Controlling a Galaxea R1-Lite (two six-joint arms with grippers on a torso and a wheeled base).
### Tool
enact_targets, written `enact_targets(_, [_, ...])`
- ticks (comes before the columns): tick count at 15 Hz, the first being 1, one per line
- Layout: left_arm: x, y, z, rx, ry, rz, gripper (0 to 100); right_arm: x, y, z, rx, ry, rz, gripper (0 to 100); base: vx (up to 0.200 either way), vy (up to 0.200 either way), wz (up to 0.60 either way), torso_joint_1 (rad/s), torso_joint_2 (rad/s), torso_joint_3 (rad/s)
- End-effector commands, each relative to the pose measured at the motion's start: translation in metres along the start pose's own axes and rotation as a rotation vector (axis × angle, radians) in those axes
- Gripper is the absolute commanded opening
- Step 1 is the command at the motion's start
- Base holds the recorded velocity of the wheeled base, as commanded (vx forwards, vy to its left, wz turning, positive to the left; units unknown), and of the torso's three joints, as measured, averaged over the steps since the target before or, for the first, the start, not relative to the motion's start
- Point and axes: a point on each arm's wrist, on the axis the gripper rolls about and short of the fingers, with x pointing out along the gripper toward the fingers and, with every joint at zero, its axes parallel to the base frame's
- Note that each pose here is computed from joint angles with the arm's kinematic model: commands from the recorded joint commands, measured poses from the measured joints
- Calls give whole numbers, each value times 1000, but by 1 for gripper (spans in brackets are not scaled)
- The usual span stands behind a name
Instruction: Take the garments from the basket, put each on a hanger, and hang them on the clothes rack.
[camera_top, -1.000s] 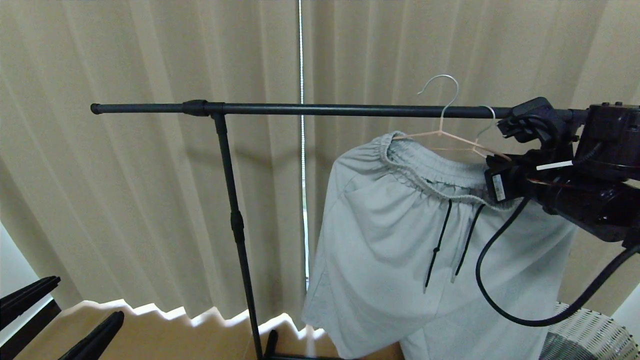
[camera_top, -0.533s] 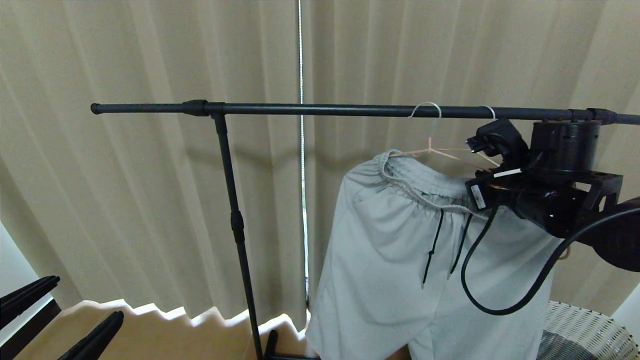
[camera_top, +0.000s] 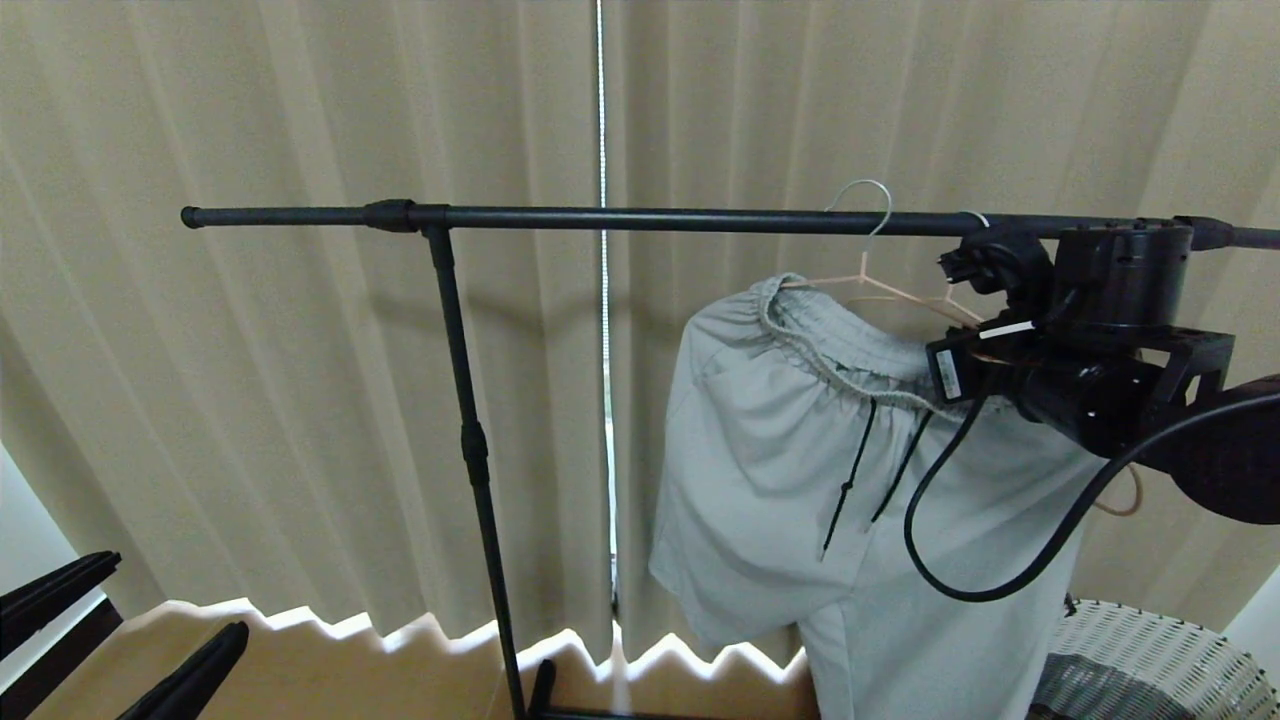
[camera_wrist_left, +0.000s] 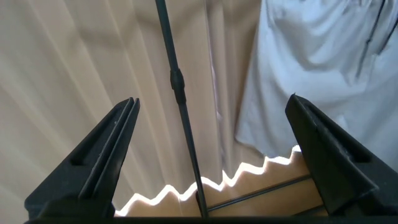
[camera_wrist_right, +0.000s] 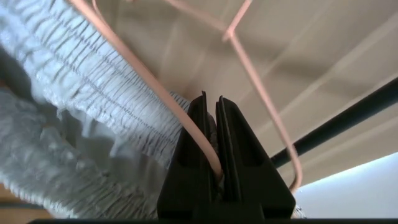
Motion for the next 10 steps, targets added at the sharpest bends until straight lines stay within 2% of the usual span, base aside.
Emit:
enact_targets(1, [0,0,0,0,1,0,100,1,-1,7,10,-19,-5,0,0,0,0,0,0,0])
enact_targets(3, [0,0,0,-1,0,0,100,7,1,14,17,-28,-34,0,0,0,0,0,0,0])
enact_targets(5, [0,0,-1,-1,1,0,100,15,5,11,8,-8,-67,0,0,0,0,0,0,0])
enact_targets(10, [-1,0,-1,2,3,0,100,16,17,4,-26,22,-43,0,0,0,0,0,0,0])
